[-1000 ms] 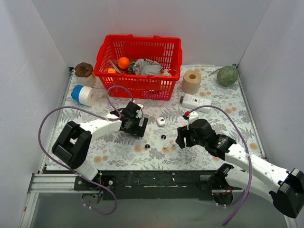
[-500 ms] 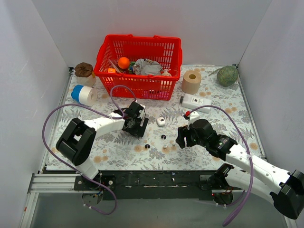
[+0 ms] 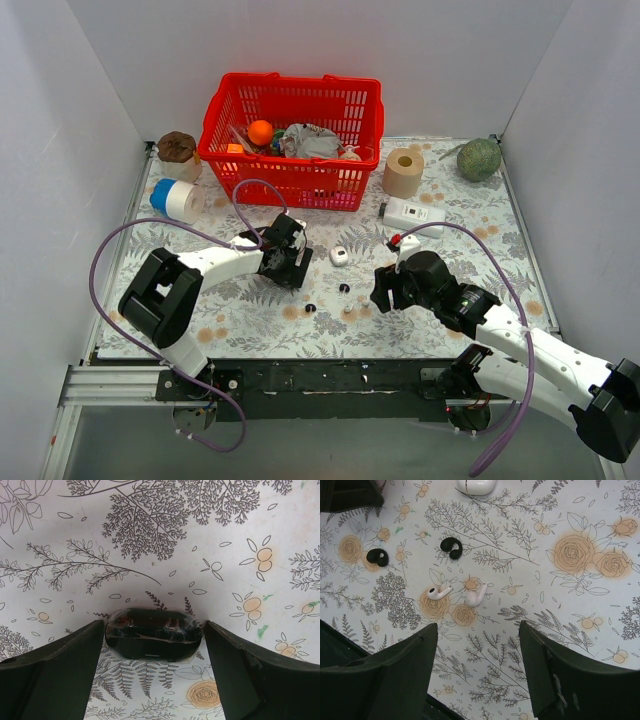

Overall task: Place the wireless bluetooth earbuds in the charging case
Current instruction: Pick up the charging case at the center of the board.

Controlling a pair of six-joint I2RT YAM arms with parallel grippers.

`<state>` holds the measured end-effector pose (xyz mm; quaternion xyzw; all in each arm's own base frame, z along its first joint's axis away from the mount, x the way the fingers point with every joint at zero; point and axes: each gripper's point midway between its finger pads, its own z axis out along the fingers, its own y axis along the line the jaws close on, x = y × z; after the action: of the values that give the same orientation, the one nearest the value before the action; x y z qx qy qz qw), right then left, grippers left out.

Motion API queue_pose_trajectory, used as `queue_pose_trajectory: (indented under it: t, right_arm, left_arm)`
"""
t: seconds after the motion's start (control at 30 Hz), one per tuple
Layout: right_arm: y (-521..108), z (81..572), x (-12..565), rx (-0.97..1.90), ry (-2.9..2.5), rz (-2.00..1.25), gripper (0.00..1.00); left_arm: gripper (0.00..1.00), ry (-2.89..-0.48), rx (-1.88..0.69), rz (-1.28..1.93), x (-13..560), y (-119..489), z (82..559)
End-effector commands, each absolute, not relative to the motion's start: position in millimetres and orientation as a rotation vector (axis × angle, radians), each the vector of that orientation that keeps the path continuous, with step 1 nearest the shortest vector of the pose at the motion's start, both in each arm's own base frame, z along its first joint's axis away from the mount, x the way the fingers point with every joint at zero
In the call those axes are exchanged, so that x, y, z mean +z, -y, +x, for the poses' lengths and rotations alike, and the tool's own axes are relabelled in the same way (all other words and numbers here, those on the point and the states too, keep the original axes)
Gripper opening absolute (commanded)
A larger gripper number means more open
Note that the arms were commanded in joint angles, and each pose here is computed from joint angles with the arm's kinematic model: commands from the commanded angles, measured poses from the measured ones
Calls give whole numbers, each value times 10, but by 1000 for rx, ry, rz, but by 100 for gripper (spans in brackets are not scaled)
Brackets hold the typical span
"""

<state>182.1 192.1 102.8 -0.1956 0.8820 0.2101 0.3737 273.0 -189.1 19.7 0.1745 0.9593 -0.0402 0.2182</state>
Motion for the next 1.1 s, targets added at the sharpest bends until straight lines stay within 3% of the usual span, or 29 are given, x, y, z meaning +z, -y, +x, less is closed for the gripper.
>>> queue_pose_trajectory:
  t: [0.0, 0.2, 0.33, 0.43, 0.7, 0.87, 0.9, 1.07]
  right_arm:
    - [-1928, 1832, 1084, 541, -2235, -508, 74]
    - [-1922, 1830, 1098, 541, -2232, -506, 74]
    - [-1924, 1824, 1092, 544, -2232, -504, 74]
    - [-1944, 1837, 1129, 553, -2227, -500, 74]
    - [-2179, 1964, 1660, 639, -2146, -510, 74]
    - [-2404, 2031, 2064, 726, -2094, -538, 77]
    - [-2416, 2032, 2098, 730, -2093, -543, 77]
    - [-2527, 2075, 2574, 766, -2019, -592, 79]
  left_arm:
    - [81, -2707, -77, 499, 133, 1787, 2594]
    - [73, -2731, -85, 498, 111, 1785, 2535]
    - [54, -2740, -98, 498, 123, 1800, 2504]
    - [49, -2711, -121, 472, 203, 1840, 2532]
    - [31, -2209, -519, 330, 1421, 2291, 2836]
    - [32, -1917, -810, 398, 1875, 2541, 2597]
    - [32, -1762, -877, 413, 2166, 2595, 2539]
    - [26, -1574, -935, 476, 2164, 2588, 2271]
